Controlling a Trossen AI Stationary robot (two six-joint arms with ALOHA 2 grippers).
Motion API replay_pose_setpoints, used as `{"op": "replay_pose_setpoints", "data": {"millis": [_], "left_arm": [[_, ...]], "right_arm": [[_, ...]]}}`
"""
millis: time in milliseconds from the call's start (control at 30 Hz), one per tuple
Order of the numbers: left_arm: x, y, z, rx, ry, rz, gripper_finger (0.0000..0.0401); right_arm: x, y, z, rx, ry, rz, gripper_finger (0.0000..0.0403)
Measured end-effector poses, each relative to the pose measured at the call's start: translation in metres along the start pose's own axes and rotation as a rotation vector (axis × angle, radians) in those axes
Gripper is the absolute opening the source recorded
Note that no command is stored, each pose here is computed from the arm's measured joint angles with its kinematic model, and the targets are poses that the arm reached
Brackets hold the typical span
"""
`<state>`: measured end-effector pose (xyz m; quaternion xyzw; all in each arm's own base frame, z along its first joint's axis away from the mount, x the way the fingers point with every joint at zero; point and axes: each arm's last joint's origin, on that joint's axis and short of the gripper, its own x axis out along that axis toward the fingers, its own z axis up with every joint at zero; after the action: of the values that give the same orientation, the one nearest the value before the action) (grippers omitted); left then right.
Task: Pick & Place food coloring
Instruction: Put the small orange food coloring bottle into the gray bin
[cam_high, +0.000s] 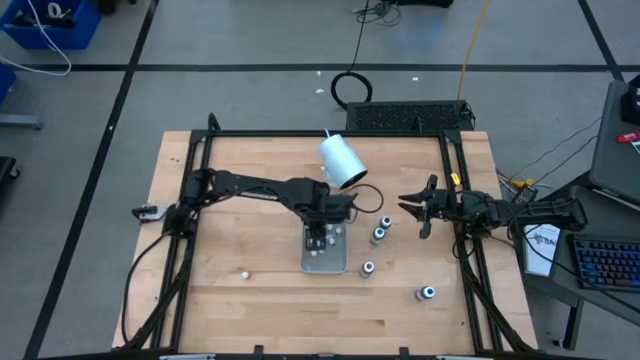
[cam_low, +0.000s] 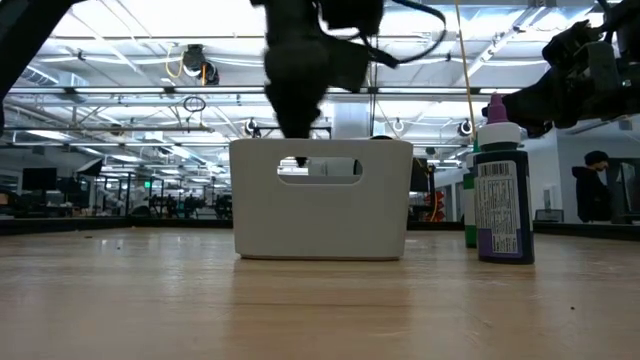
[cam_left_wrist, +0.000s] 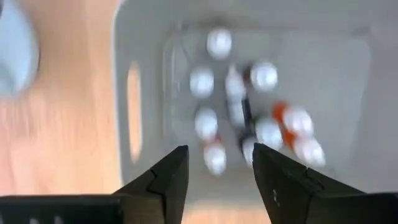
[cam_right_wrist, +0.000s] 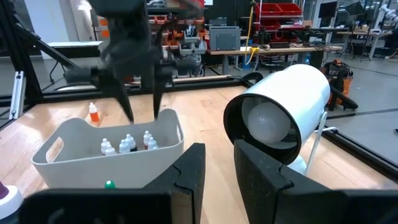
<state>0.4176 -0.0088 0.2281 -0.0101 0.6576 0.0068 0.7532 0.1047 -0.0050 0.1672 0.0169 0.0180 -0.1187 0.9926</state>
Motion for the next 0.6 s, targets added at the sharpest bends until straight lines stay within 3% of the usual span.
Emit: {"op": "replay_pose_setpoints", "data": {"millis": [133, 233, 433, 600], "left_arm": [[-0.024, -0.014, -0.026, -0.097, 0.152, 0.017, 0.0175], [-0.043, -0.036, -0.045, -0.169, 0.182, 0.045, 0.0178], [-0.060, -0.096, -0.088, -0.240, 0.067, 0.113, 0.0174], [-0.055, -0.135, -0.122, -0.311, -0.072, 0.071, 0.0166]], "right_arm": [[0.000, 0.000, 0.000, 0.000, 0.000, 0.000, 0.0077], [0.000, 0.000, 0.000, -0.001, 0.003, 0.000, 0.0077], [0.000, 0.000, -0.001, -0.001, 0.006, 0.000, 0.0077], [0.000, 0.000, -0.001, -0.002, 0.007, 0.000, 0.0077]]}}
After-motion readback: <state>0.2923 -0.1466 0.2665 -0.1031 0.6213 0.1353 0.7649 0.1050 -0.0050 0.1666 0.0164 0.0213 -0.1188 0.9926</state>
